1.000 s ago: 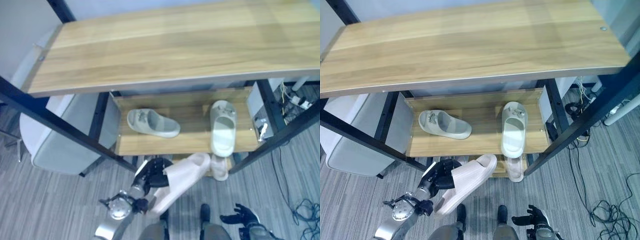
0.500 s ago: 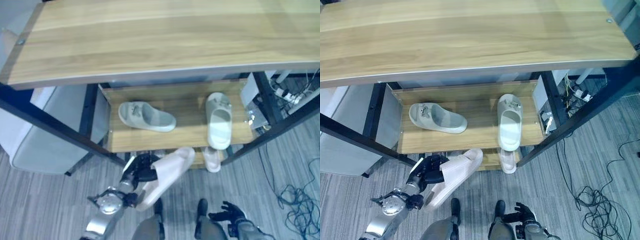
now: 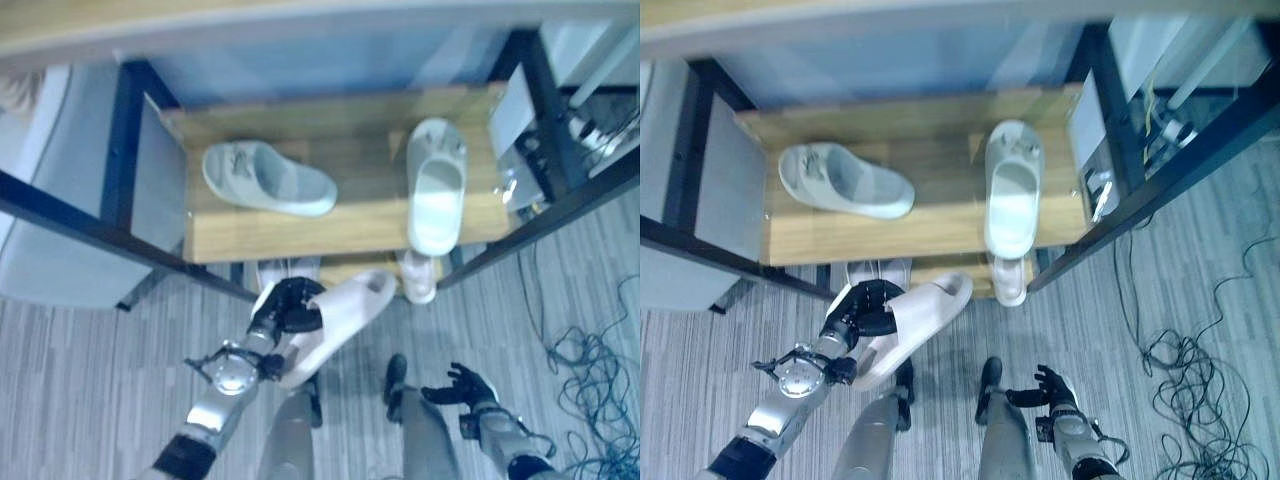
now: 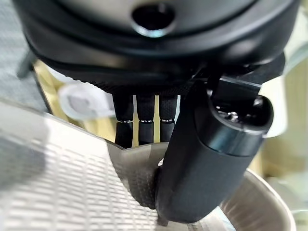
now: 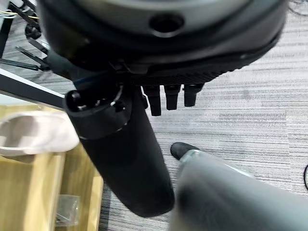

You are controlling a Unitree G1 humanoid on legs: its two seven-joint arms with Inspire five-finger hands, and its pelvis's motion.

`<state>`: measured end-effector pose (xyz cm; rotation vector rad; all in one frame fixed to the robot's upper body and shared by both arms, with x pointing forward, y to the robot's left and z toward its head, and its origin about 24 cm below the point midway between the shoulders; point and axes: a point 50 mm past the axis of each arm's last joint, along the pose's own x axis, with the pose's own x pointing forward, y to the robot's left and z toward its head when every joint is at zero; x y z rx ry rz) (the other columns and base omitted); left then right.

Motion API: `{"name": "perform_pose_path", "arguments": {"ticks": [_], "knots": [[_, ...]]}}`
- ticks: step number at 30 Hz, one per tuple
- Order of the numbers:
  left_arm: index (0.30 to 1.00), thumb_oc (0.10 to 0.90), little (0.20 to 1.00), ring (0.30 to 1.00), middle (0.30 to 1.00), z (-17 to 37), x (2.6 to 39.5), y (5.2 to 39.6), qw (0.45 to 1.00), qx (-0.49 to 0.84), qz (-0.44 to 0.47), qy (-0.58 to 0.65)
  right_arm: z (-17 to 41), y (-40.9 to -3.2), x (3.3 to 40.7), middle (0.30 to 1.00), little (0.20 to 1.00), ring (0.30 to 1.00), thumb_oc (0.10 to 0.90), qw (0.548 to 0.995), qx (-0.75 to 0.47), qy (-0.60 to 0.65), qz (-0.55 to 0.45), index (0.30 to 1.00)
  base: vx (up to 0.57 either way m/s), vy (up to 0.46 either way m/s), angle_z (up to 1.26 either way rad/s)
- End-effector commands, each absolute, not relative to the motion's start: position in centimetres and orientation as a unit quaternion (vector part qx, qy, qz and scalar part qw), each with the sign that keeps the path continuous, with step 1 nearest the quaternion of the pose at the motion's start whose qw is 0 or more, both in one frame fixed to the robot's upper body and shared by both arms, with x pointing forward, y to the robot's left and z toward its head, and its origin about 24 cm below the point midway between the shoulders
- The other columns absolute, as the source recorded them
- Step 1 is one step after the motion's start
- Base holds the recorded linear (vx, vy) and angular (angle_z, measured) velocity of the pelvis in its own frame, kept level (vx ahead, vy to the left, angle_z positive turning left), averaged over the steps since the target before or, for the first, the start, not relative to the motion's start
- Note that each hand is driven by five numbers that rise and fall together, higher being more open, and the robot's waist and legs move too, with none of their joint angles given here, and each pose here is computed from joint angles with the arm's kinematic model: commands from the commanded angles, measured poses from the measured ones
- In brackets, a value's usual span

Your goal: Arrange the slippers neatly on the shoe rack.

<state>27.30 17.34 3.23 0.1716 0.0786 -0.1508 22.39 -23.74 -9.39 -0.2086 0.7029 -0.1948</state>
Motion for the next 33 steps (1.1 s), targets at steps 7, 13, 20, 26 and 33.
{"name": "perform_pose_path", "arguments": {"ticks": [7,13,20,26,33], "knots": [[0.3,0.4,0.3,0.3,0.3,11.4,30.4,16.5,0.977,0.129,0.001,-0.171,2.5,-22.9,29.4,0.9,0.9,0.9,0.8,0.987,-0.074,0.027,-0.137,0.9,-0.03,0.041,-0.12],[0.3,0.4,0.3,0.3,0.3,16.8,32.3,16.4,0.945,0.157,0.084,-0.275,12.4,-19.6,32.9,0.9,0.9,0.9,0.8,0.97,-0.082,-0.183,-0.141,0.9,0.01,0.057,-0.2],[0.3,0.4,0.3,0.3,0.3,23.1,33.8,16.8,0.884,0.199,0.197,-0.374,17.5,-15.6,33.9,0.9,0.9,0.9,0.8,0.949,-0.108,-0.284,-0.085,0.9,0.08,0.023,-0.13],[0.3,0.4,0.3,0.3,0.3,28.0,34.9,19.4,0.824,0.223,0.314,-0.414,17.4,-13.4,33.6,0.9,0.9,0.9,0.8,0.945,-0.112,-0.3,-0.063,0.9,0.07,0.017,-0.13],[0.3,0.4,0.3,0.3,0.3,32.4,35.0,21.2,0.781,0.229,0.377,-0.442,18.2,-13.3,32.3,0.9,0.9,0.9,0.8,0.922,-0.172,-0.344,-0.036,0.9,0.05,-0.018,-0.08]]}}
